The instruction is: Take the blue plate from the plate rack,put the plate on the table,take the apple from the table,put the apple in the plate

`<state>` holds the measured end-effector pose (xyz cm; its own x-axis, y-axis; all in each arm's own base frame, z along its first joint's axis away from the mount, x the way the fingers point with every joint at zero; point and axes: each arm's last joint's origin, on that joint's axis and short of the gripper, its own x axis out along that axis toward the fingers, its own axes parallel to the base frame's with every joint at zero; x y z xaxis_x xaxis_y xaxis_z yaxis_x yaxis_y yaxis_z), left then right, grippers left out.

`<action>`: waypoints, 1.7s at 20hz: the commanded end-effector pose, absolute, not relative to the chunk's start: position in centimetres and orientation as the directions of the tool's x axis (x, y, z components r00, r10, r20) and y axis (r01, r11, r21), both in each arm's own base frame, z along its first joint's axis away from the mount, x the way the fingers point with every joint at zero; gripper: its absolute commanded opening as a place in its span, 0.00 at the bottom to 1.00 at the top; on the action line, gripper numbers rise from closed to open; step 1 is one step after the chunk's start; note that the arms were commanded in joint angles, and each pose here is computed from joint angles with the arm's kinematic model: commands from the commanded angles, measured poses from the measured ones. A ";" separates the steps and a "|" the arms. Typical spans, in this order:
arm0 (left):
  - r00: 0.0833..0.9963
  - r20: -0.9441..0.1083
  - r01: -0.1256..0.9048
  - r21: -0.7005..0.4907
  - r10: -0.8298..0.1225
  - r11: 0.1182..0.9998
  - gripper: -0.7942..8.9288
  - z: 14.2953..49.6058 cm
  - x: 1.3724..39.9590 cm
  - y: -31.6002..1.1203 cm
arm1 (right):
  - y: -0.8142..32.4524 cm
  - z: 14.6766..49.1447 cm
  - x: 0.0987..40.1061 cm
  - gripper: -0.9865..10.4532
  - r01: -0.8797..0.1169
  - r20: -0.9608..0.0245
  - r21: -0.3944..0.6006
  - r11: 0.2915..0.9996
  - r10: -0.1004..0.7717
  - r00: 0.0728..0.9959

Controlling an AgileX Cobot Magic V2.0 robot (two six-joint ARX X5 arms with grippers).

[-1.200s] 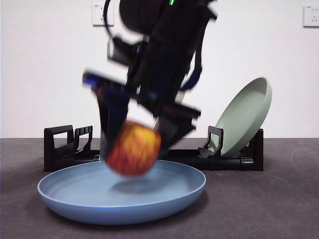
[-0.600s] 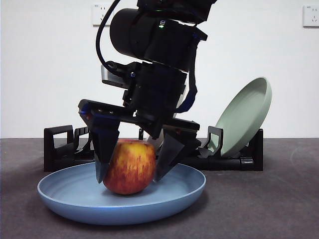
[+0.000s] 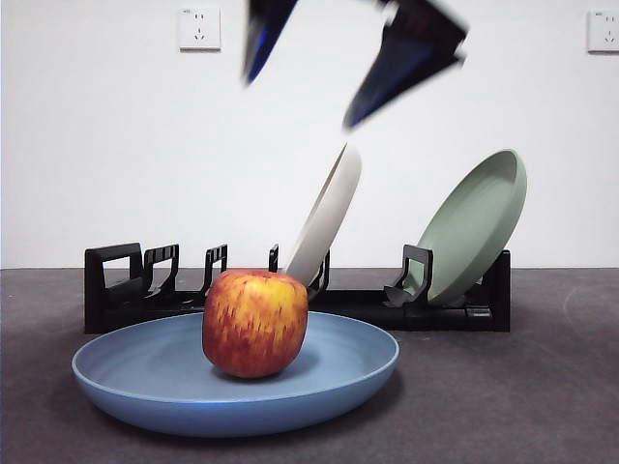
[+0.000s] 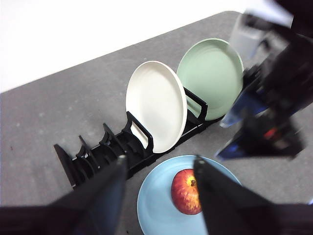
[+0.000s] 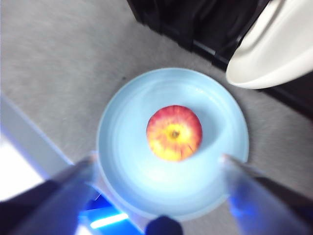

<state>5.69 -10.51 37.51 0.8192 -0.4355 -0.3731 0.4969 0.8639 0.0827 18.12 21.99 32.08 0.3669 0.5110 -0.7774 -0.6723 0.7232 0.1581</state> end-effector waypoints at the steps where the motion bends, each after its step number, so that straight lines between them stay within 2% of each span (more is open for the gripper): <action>1: 0.822 -0.383 0.520 0.199 -0.423 0.831 0.07 37.2 6.2 -11.8 | 20.6 33.4 17.1 0.10 -0.699 -0.762 0.096 0.709 0.504 0.407; 2: 0.820 -0.390 0.524 0.221 -0.418 0.823 0.07 37.0 6.5 -12.4 | 19.7 34.2 16.5 0.07 -0.691 -0.747 0.058 0.721 0.490 0.449; 4: 0.824 -0.396 0.518 0.240 -0.404 0.821 0.07 36.8 6.9 -13.0 | 18.5 35.4 15.7 0.07 -0.665 -0.713 0.019 0.747 0.476 0.515; 8: 0.835 -0.411 0.482 0.228 -0.365 0.846 0.07 36.8 8.0 -12.4 | 16.0 36.6 13.9 0.07 -0.624 -0.616 -0.018 0.781 0.483 0.622; 11: 0.816 -0.437 0.496 0.193 -0.378 0.847 0.07 36.7 9.1 -11.5 | 14.1 35.6 12.5 0.07 -0.605 -0.530 -0.010 0.796 0.509 0.678; 15: 0.779 -0.398 0.546 0.053 -0.484 0.836 0.07 35.6 10.9 -11.0 | 11.4 32.2 10.6 0.07 -0.526 -0.442 -0.022 0.850 0.464 0.768; 19: 0.799 -0.432 0.477 0.030 -0.419 0.878 0.07 30.4 12.4 -10.3 | 9.1 28.8 8.8 0.07 -0.498 -0.413 -0.004 0.867 0.452 0.791; 22: 0.778 -0.407 0.503 -0.051 -0.478 0.863 0.07 27.7 12.5 -10.0 | 7.9 27.3 7.8 0.07 -0.498 -0.408 -0.002 0.867 0.454 0.792; 26: 0.758 -0.443 0.507 -0.059 -0.478 0.860 0.08 27.3 12.4 -10.0 | 7.5 26.9 7.4 0.08 -0.498 -0.448 -0.007 0.867 0.443 0.777; 34: 0.759 -0.443 0.506 -0.059 -0.476 0.861 0.08 27.3 12.4 -10.0 | 7.5 26.9 7.4 0.09 -0.498 -0.451 -0.008 0.867 0.441 0.776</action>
